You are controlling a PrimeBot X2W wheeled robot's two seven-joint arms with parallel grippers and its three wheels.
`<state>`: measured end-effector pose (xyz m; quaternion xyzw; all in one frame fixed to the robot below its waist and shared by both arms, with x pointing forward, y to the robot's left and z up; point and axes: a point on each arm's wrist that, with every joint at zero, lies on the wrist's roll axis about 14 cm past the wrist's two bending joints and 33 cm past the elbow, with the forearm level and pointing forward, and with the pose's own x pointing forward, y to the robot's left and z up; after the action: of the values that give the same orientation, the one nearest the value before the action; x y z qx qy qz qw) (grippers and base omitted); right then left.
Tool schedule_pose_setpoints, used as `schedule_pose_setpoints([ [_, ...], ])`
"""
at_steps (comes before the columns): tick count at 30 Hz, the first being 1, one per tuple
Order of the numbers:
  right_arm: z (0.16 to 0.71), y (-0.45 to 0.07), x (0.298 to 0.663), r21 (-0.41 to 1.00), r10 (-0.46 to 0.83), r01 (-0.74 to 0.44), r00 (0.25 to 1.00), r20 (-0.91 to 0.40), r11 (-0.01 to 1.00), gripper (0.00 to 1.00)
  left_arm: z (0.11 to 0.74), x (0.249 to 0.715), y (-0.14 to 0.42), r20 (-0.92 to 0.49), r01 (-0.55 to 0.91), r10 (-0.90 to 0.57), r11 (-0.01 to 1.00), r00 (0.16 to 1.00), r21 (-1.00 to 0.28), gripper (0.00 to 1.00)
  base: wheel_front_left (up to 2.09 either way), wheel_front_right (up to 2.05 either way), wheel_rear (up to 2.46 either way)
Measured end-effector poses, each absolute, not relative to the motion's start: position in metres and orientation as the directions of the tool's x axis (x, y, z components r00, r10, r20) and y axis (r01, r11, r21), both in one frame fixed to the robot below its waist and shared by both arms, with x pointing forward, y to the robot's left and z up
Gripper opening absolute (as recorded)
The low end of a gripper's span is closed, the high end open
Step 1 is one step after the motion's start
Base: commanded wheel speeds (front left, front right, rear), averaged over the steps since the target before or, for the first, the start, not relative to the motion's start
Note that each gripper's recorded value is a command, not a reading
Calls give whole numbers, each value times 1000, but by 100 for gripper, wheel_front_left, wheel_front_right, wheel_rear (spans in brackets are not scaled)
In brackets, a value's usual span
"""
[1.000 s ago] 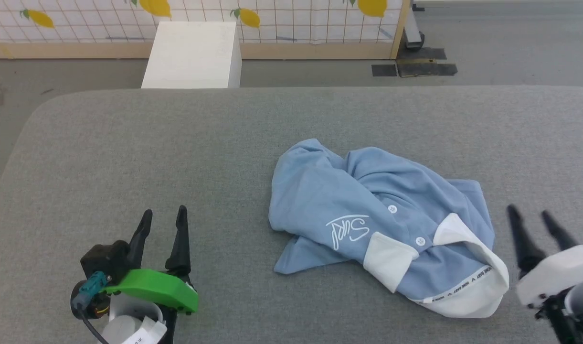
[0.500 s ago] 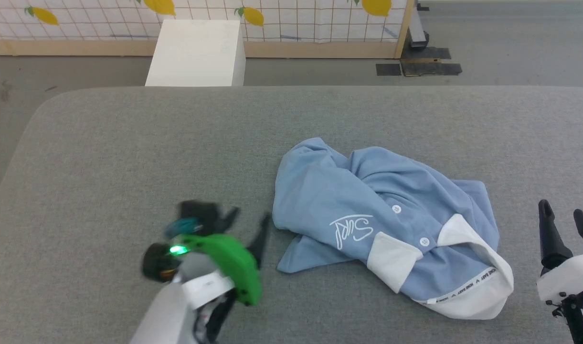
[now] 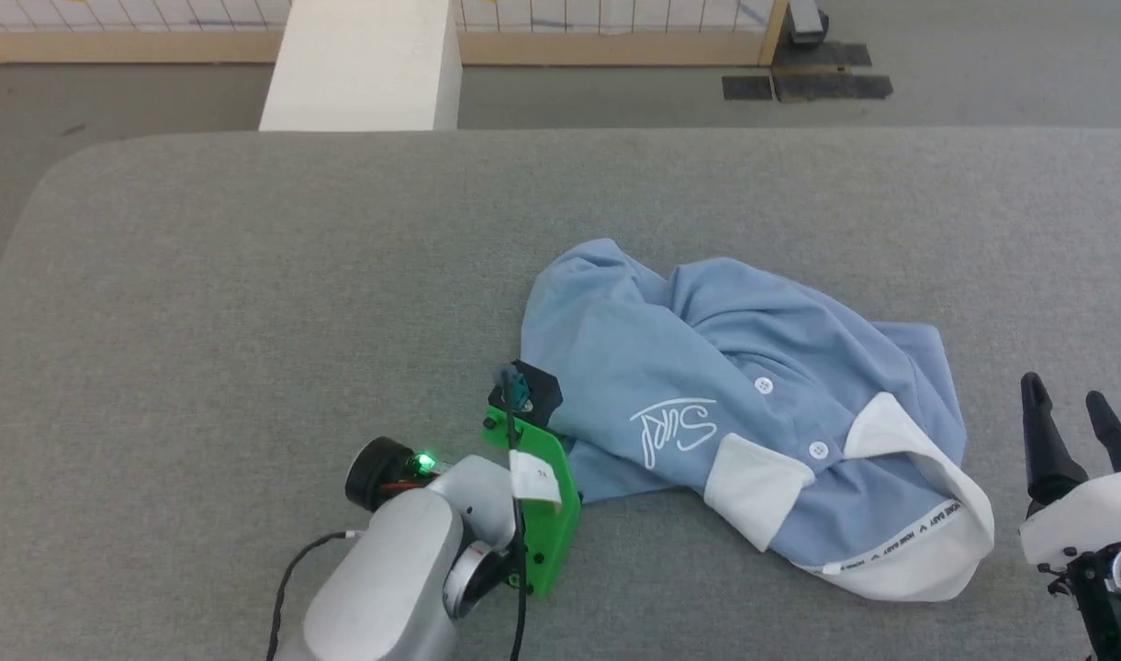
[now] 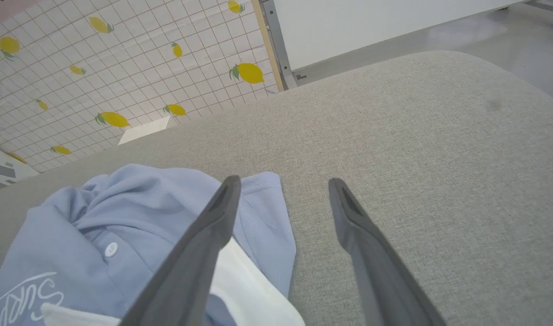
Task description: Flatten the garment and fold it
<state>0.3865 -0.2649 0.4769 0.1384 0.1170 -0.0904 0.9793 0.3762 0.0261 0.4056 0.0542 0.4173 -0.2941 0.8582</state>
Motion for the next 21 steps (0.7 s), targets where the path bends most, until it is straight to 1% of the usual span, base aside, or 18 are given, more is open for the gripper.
schedule_pose_setpoints([
  [6, 464, -269, 386, 251, -158, 232, 946, -285, 940, 100, 386, 384, 23, -802, 579, -428, 805, 417, -128, 100, 0, 0, 0],
  [7, 461, -270, 385, 250, -161, 237, 943, -292, 939, 100, 383, 384, 22, -809, 585, -425, 801, 406, -126, 60, 0, 0, 0],
  [9, 456, -271, 384, 248, -166, 246, 939, -302, 937, 100, 381, 385, 18, -815, 592, -430, 794, 389, -136, 0, 0, 0, 0],
  [13, 450, -272, 385, 248, -169, 253, 934, -316, 935, 100, 381, 386, 14, -810, 592, -452, 789, 375, -166, 0, 0, 0, 0],
  [16, 450, -269, 388, 253, -160, 245, 936, -315, 936, 100, 387, 385, 10, -785, 582, -488, 787, 383, -205, 0, 0, 0, 0],
  [19, 452, -265, 390, 257, -148, 233, 939, -309, 938, 100, 396, 387, 11, -753, 553, -512, 798, 414, -239, 0, 0, 0, 0],
  [21, 453, -261, 393, 251, -138, 219, 942, -305, 943, 100, 406, 392, 16, -711, 512, -534, 812, 458, -281, 0, 0, 0, 0],
])
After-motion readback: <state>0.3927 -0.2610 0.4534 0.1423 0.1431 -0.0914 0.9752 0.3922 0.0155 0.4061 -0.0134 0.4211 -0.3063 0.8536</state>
